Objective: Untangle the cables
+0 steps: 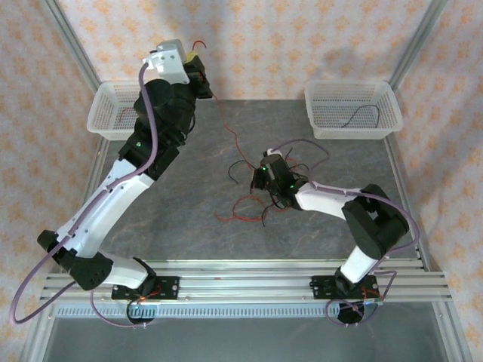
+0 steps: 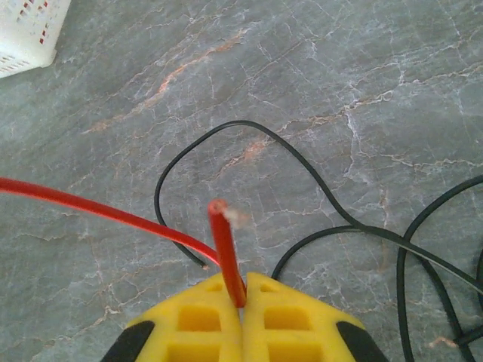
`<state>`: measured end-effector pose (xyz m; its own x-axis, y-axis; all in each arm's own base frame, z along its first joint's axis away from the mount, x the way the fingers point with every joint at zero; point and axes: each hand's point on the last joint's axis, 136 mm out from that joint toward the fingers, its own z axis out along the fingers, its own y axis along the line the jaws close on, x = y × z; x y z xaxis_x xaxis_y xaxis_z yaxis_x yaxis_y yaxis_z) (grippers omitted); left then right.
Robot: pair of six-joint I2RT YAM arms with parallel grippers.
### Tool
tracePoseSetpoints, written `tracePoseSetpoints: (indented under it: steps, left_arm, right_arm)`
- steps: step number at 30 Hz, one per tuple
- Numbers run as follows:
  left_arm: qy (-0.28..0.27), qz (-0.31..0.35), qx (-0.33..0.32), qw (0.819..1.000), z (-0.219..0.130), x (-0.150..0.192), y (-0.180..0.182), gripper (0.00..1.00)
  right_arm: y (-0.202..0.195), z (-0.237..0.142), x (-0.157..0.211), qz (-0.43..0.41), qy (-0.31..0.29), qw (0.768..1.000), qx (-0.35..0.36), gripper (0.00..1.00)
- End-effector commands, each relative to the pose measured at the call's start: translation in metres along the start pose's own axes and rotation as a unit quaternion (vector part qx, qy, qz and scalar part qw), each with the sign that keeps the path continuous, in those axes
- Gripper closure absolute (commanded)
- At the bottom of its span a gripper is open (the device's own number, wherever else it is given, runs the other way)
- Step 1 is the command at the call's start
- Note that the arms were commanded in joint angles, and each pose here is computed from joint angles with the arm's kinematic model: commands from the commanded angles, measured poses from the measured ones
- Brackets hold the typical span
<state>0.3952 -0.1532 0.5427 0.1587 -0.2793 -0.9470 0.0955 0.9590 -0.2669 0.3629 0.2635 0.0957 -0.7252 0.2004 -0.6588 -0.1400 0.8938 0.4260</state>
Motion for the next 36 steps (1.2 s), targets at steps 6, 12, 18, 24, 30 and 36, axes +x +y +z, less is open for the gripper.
tracePoseSetpoints:
  steps: [6, 12, 18, 24, 30, 36]
  left_arm:
    - [-0.043, 0.047, -0.047, 0.997, 0.007, -0.031, 0.013, 1.00]
    - [-0.081, 0.095, -0.100, 0.987, 0.018, -0.047, 0.029, 1.00]
    - [-0.128, 0.130, -0.116, 0.976, 0.031, -0.064, 0.039, 1.00]
    - [-0.182, 0.160, -0.127, 0.962, 0.043, -0.083, 0.042, 1.00]
    - [-0.224, 0.184, -0.145, 0.946, 0.058, -0.086, 0.055, 1.00]
    - [-0.208, 0.194, -0.150, 0.947, 0.094, -0.076, 0.072, 1.00]
  right_arm:
    - [0.019, -0.040, -0.035, 0.000, -0.061, 0.997, -0.037, 0.53]
    - [0.035, -0.070, -0.043, -0.020, -0.077, 0.993, -0.085, 0.22]
    - [0.049, -0.086, -0.043, -0.030, -0.076, 0.989, -0.127, 0.16]
    - [0.053, -0.090, -0.038, -0.020, -0.066, 0.987, -0.146, 0.18]
    - [0.050, -0.091, -0.023, 0.003, -0.051, 0.985, -0.162, 0.19]
    - [0.030, -0.095, -0.009, 0.019, -0.048, 0.989, -0.139, 0.20]
